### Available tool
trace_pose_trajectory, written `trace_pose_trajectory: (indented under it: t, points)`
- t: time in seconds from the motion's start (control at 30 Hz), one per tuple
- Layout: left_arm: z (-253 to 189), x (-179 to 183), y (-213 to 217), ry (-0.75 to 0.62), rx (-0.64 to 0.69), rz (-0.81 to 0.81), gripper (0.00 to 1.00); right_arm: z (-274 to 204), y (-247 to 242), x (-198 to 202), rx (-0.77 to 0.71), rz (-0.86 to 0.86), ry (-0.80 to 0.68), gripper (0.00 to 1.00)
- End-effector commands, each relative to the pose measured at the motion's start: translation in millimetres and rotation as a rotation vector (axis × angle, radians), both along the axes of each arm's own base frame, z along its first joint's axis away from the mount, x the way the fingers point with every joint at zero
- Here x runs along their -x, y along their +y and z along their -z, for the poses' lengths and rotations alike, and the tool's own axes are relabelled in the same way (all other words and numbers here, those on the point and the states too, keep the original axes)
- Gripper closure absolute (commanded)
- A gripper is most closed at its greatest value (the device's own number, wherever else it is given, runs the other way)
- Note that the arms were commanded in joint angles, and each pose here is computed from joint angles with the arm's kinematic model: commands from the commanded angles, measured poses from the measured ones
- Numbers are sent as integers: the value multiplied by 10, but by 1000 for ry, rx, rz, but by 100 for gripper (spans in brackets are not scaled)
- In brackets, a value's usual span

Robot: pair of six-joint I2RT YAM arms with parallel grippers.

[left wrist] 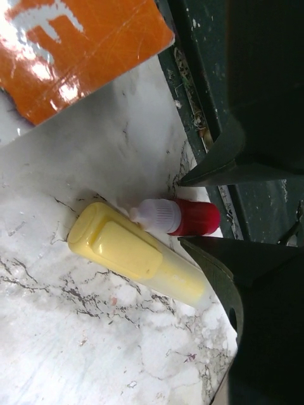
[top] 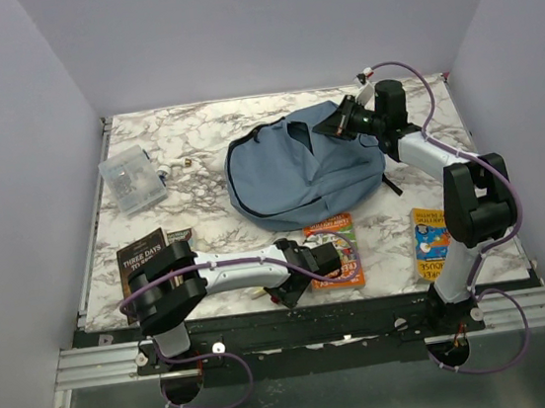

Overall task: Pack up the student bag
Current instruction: Pick up the stationery from the center of the board, then place the stationery in the student bag.

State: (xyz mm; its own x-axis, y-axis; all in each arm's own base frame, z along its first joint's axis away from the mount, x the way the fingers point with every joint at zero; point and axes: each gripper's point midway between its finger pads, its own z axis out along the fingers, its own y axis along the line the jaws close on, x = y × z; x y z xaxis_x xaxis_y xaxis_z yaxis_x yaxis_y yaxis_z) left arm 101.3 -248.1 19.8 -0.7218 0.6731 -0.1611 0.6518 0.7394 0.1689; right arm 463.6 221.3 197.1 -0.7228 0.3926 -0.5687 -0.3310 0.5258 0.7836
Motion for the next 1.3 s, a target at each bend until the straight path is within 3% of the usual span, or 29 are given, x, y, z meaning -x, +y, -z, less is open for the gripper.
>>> trace_pose_trajectory:
  t: [0.0, 0.17, 0.3, 0.6, 0.93, 1.1, 1.27]
  points:
    - [1, -40, -90, -15, 14, 15, 65, -160, 53, -3, -6, -15, -50, 99]
    - [-154, -53, -160, -28, 71, 21, 74, -178, 56, 0, -8, -16, -54, 99]
    - [-417, -95, -280, -54, 182, 34, 75, -177, 54, -1, -10, -15, -52, 99]
    - [-1267, -531, -412, -44, 610, -89, 76, -196, 49, 1, -8, -14, -57, 99]
    - [-2185, -1586, -391, -88, 1162, -407, 72, -205, 62, 14, -17, -20, -55, 99]
    - [-2303, -2138, -425, 69, 1342, -604, 72, -209, 76, 21, -24, -26, -54, 99]
    - [-2420, -2543, -715, 191, 1411, -594, 72, -194, 80, 19, -26, -27, -52, 99]
